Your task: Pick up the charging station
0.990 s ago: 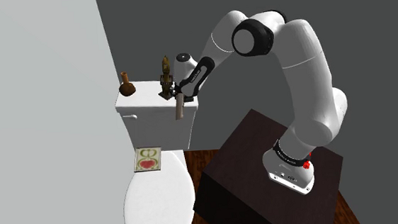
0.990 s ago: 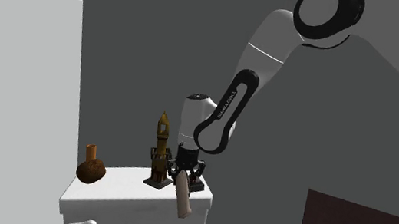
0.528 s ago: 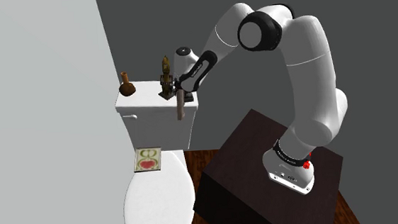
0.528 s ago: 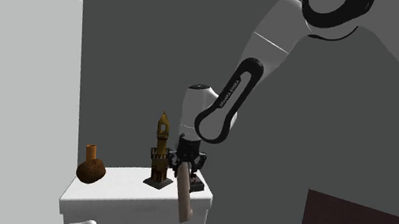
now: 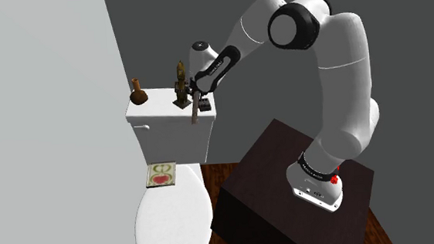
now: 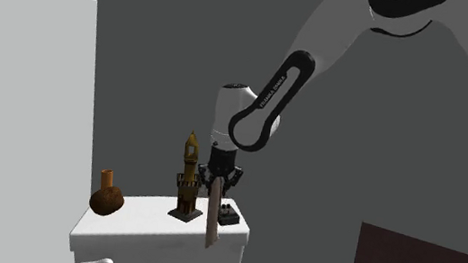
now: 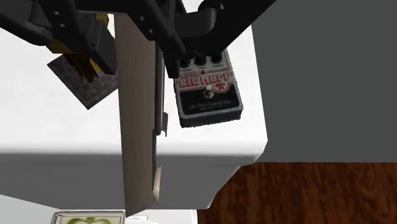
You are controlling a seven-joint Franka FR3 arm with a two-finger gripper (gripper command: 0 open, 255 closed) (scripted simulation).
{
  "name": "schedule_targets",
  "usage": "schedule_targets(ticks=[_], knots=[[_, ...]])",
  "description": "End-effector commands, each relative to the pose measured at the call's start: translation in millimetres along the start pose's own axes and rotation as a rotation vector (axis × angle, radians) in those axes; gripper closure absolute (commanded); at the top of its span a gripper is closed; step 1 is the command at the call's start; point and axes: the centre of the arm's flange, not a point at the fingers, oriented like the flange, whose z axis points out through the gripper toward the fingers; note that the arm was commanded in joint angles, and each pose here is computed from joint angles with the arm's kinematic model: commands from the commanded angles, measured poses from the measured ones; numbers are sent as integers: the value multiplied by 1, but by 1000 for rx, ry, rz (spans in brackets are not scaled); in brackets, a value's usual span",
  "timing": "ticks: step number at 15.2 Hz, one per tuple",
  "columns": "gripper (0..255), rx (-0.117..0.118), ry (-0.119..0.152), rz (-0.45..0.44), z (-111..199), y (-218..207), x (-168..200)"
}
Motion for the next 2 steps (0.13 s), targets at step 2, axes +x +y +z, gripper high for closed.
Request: schedule_targets(ticks=[2], knots=[[255, 0, 0, 0, -6, 0, 0]])
